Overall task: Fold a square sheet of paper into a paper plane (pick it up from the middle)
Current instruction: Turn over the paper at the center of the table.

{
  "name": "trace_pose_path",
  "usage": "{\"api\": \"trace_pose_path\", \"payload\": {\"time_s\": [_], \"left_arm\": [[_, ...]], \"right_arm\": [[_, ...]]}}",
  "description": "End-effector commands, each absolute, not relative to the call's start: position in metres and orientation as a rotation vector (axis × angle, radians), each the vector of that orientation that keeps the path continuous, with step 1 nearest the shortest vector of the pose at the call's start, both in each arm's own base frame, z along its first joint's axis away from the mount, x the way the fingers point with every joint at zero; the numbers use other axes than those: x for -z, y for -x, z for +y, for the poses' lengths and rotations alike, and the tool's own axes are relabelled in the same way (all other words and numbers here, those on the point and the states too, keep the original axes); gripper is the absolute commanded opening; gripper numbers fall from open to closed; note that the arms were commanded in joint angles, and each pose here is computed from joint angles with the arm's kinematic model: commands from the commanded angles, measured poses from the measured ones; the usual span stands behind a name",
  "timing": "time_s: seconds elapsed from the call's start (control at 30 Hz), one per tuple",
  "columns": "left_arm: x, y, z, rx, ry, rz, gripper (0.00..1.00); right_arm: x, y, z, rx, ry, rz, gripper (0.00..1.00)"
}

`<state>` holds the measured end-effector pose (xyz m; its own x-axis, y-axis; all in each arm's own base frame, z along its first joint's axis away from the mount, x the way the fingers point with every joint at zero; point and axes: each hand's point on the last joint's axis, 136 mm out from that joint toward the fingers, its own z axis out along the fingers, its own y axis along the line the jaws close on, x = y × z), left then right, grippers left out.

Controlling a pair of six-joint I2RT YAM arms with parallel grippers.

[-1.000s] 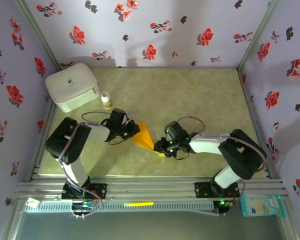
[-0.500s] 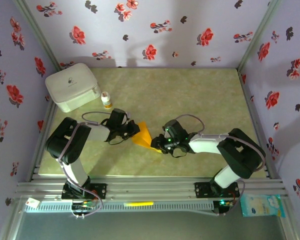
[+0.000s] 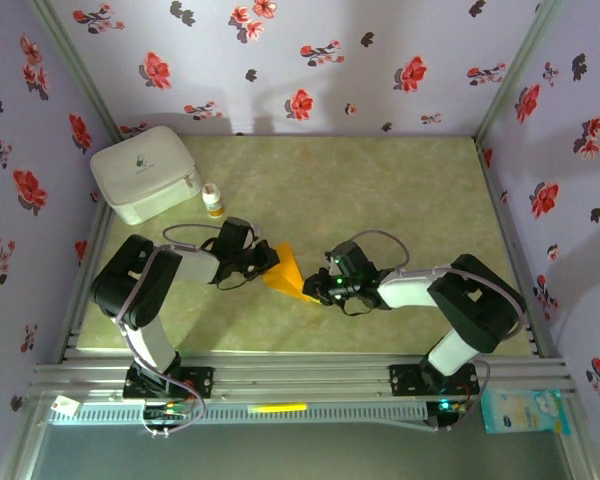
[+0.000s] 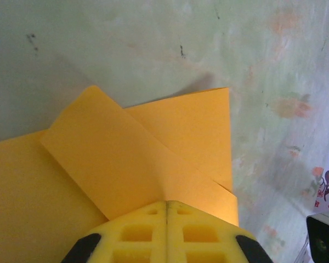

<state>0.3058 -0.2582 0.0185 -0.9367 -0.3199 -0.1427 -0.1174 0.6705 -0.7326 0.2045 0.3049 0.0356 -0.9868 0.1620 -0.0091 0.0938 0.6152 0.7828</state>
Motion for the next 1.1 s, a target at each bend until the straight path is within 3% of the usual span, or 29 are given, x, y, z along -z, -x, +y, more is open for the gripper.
{"api": "trace_pose_path", "payload": {"time_s": [0.0,0.3,0.63,0.87,1.07], "left_arm": [[-0.005,-0.295,-0.241,1.036,0.427,2.693,0.04],[-0.087,-0.306,-0.247,1.127,0.242,2.482,0.19],[-0.17,-0.29,-0.212,1.008,0.142,2.254,0.24],[-0.18,-0.268,-0.18,0.906,0.154,2.187,0.31],[-0.178,-0.256,-0.158,0.841,0.193,2.156,0.49]], "right_arm": [[-0.038,-0.206,0.306,-1.378,-0.202,2.716,0.09],[-0.053,-0.205,0.295,-1.297,-0.083,2.682,0.01],[-0.09,-0.221,0.239,-0.796,0.166,2.612,0.0],[-0.122,-0.236,0.205,-0.496,0.267,2.525,0.0],[-0.134,-0.24,0.192,-0.384,0.3,2.491,0.0]]}}
